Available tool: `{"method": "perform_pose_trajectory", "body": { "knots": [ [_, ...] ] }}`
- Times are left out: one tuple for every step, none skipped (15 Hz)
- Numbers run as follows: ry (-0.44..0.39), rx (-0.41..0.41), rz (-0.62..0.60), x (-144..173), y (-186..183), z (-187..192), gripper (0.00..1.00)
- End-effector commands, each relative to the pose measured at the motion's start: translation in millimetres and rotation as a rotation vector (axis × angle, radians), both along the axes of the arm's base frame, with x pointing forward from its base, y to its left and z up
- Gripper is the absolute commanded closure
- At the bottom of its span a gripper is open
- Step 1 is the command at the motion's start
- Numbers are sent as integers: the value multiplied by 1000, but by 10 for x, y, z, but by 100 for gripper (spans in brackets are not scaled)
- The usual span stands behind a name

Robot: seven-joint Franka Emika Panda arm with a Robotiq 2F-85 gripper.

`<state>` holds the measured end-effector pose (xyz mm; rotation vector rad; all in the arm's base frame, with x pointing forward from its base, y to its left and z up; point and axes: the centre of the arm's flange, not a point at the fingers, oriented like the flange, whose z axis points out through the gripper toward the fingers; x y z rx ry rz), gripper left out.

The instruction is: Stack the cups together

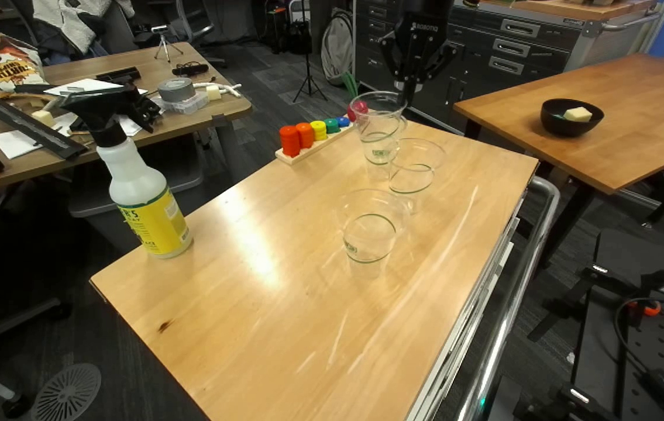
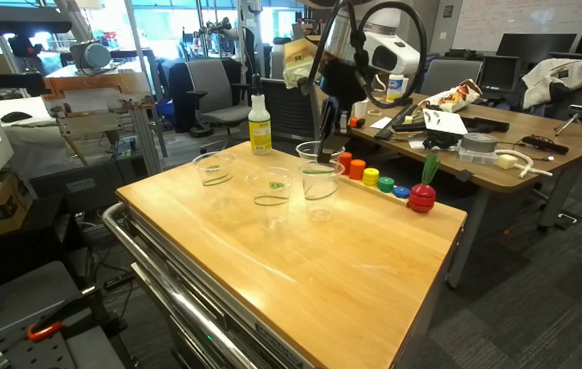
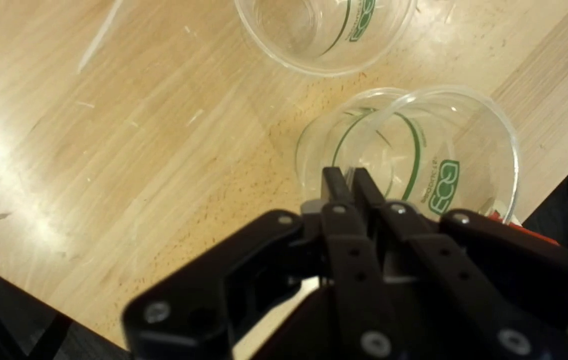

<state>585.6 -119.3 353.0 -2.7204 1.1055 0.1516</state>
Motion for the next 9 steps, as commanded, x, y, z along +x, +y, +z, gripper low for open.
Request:
{"method": "perform_pose_trajectory", "body": {
  "knots": [
    [-10, -12, 31, -163, 52, -6, 67],
    [-6, -13, 34, -176, 56, -25, 64],
    [-4, -16, 37, -186, 62, -41, 55],
    [-3, -20, 39, -189, 57, -47, 49],
    [-1, -24, 42, -194, 56, -54, 39],
    [-1, -30, 45, -195, 52, -53, 33],
    [0, -39, 50, -200, 46, -51, 24],
    [3, -49, 54, -201, 40, -57, 17],
    [8, -62, 59, -202, 33, -66, 9]
  ]
}}
